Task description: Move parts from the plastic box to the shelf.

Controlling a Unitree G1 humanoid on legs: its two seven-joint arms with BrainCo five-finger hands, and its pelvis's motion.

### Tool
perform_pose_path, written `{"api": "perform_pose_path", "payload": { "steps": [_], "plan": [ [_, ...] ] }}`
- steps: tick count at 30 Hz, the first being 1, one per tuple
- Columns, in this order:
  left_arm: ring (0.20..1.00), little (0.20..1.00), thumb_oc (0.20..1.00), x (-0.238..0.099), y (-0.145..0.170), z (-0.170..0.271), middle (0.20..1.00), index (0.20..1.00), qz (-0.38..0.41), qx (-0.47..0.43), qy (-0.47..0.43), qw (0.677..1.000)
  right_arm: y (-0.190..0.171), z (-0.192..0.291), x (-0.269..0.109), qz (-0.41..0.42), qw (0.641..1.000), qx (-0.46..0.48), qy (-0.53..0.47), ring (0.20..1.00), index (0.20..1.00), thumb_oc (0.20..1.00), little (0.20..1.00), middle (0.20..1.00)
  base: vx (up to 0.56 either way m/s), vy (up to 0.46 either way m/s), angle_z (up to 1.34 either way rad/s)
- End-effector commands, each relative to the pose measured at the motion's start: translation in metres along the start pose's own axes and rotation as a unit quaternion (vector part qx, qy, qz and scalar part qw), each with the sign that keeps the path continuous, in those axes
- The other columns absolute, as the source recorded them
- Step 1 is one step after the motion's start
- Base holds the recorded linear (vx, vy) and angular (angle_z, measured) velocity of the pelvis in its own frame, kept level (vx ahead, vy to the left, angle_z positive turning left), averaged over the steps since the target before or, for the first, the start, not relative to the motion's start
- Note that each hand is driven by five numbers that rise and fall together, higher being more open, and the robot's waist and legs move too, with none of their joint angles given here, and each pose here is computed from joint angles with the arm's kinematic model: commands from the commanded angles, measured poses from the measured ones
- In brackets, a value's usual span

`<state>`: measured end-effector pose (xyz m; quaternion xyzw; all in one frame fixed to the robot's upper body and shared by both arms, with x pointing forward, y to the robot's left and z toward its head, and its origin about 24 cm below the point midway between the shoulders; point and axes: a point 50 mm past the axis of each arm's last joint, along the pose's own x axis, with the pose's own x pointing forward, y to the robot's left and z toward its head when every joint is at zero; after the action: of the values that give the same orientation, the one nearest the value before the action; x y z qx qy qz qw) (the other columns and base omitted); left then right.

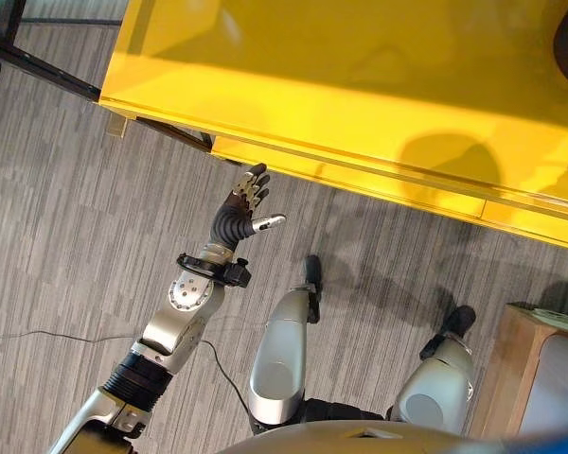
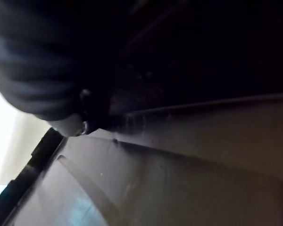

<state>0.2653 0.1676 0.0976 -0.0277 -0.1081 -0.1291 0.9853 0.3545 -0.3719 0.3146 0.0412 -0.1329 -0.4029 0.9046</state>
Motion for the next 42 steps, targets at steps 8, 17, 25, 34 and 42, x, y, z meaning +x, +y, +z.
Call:
{"api": "perform_pose_path", "payload": {
  "steps": [8,17,25,34,42],
  "plan": [
    [1.000,1.000,1.000,-0.003,0.009,0.013,1.000,1.000,0.039,-0.018,-0.044,0.998,0.052,-0.018,-0.020,0.088,0.995,-0.048,-0.025,0.200,0.200,0.200,0.200,0.200,-0.01,-0.001,0.01],
    [1.000,1.000,1.000,-0.002,0.011,0.017,1.000,1.000,0.049,-0.017,-0.056,0.997,0.077,-0.042,-0.035,0.135,0.987,-0.082,-0.014,0.200,0.200,0.200,0.200,0.200,-0.01,-0.003,-0.03],
    [1.000,1.000,1.000,-0.002,0.012,0.018,1.000,1.000,0.051,-0.017,-0.057,0.997,0.065,-0.037,-0.028,0.108,0.992,-0.067,-0.003,0.200,0.200,0.200,0.200,0.200,0.00,0.000,0.00],
    [1.000,1.000,1.000,-0.003,0.011,0.018,1.000,1.000,0.049,-0.017,-0.055,0.997,0.046,-0.023,-0.017,0.073,0.995,-0.066,-0.009,0.200,0.200,0.200,0.200,0.200,0.00,0.000,0.00],
    [1.000,1.000,1.000,-0.003,0.009,0.017,1.000,1.000,0.047,-0.021,-0.055,0.997,0.038,-0.010,-0.013,0.062,0.995,-0.072,-0.026,0.200,0.200,0.200,0.200,0.200,0.02,-0.004,0.00]
  ]
}}
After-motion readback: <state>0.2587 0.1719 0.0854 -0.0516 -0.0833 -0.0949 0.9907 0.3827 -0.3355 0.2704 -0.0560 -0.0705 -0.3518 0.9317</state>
